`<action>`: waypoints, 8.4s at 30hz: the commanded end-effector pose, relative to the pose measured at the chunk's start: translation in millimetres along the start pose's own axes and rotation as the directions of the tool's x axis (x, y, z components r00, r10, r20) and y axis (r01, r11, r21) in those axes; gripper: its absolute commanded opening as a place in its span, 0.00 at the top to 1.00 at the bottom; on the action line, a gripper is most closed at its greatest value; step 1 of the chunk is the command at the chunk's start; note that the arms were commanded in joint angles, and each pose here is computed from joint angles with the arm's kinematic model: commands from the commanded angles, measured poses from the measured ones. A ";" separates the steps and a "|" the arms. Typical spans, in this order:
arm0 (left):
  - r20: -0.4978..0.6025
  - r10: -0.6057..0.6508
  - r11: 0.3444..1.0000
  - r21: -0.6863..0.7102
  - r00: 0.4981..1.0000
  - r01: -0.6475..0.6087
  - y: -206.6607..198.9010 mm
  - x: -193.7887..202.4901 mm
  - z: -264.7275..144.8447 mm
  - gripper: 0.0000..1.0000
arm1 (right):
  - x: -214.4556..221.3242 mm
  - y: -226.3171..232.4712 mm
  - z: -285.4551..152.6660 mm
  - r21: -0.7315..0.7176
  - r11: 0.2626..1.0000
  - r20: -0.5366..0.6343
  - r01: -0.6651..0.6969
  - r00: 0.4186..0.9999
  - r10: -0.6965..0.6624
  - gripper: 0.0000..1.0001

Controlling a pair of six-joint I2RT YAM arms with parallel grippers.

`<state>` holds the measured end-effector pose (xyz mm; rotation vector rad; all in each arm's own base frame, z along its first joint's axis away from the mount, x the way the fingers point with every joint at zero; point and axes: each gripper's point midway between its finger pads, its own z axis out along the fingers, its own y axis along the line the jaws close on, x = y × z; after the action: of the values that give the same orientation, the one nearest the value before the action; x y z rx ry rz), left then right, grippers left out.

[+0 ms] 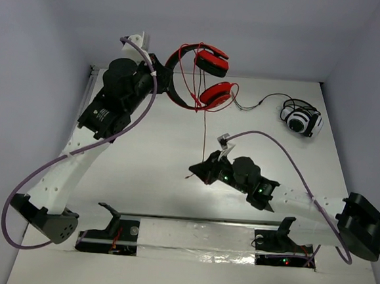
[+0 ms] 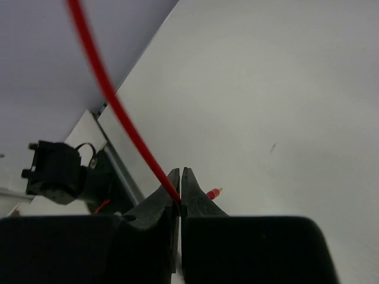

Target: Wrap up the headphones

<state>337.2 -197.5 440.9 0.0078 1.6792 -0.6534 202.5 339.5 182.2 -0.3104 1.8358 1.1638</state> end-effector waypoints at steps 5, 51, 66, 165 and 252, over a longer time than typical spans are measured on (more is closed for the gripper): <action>0.142 -0.068 0.981 -0.173 0.987 0.093 40.5 0.1 33.3 1.00 | 43.9 17.0 -24.3 0.028 0.998 -0.149 -0.058 0.987 0.062 1.00; -0.284 -0.102 0.986 -0.154 0.953 0.060 60.5 301.9 -1.5 1.00 | -117.0 33.8 -15.2 0.245 0.916 0.479 -0.318 0.861 0.170 1.00; -0.296 -0.086 0.989 -0.144 0.951 0.044 47.9 307.5 -2.7 1.00 | -133.5 -0.9 -3.1 0.413 0.796 0.640 -0.443 0.763 0.092 1.00; -0.429 -0.110 0.986 -0.163 0.896 0.043 69.3 312.4 31.9 1.00 | -148.4 -30.9 56.2 0.527 0.761 0.494 -0.379 0.865 0.089 0.30; 0.092 -0.166 0.986 -0.006 0.982 0.168 43.6 101.4 -69.5 0.01 | -219.6 -15.5 -235.1 0.456 0.857 0.635 -0.240 0.762 -0.124 0.00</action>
<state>276.9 -169.5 325.8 -0.2010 1.6113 -0.7463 201.5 82.0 388.5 0.5111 1.4027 0.6910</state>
